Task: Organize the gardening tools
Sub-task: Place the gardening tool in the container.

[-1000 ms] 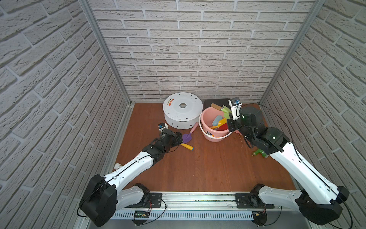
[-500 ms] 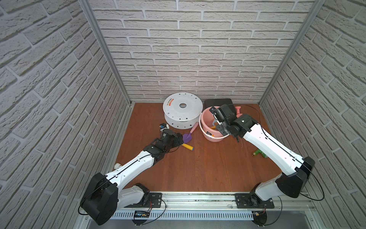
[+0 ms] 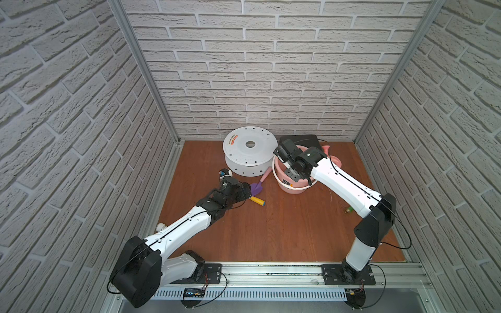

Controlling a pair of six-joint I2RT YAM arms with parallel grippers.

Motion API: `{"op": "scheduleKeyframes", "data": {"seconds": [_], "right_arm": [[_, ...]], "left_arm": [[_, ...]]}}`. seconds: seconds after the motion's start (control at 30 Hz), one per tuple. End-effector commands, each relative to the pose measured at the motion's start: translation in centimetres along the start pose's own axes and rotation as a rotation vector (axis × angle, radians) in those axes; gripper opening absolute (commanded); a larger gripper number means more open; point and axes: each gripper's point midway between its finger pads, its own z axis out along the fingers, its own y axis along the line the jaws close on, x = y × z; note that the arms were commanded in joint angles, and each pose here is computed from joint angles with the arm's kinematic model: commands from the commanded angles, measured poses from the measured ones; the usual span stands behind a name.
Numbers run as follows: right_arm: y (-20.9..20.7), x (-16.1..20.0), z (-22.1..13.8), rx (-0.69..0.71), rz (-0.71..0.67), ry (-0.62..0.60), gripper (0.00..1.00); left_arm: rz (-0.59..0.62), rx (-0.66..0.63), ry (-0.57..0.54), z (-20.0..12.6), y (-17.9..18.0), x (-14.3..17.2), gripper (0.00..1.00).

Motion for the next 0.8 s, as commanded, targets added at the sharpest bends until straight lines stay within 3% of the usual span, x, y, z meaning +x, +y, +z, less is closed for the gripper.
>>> {"op": "scheduleKeyframes", "data": {"seconds": [0.0, 0.27, 0.5, 0.57, 0.77], "right_arm": [[-1.7, -0.3, -1.5, 0.045, 0.065, -0.051, 0.42], [-2.7, 0.4, -5.1, -0.003, 0.277, -0.261, 0.51], [-0.5, 1.6, -8.0, -0.193, 0.511, -0.556, 0.82], [0.6, 2.2, -8.3, -0.256, 0.579, -0.638, 0.99], [3.5, 3.5, -7.2, -0.387, 0.712, -0.73, 1.0]], "left_arm": [[0.011, 0.01, -0.011, 0.0, -0.2, -0.3, 0.98], [0.02, -0.009, -0.013, 0.1, 0.2, -0.3, 0.98], [0.042, -0.029, 0.011, 0.8, 0.2, -0.1, 0.99], [0.048, -0.041, 0.018, 1.3, 0.4, 0.1, 0.98], [0.084, -0.095, 0.056, 2.7, 0.3, 1.1, 0.96]]}}
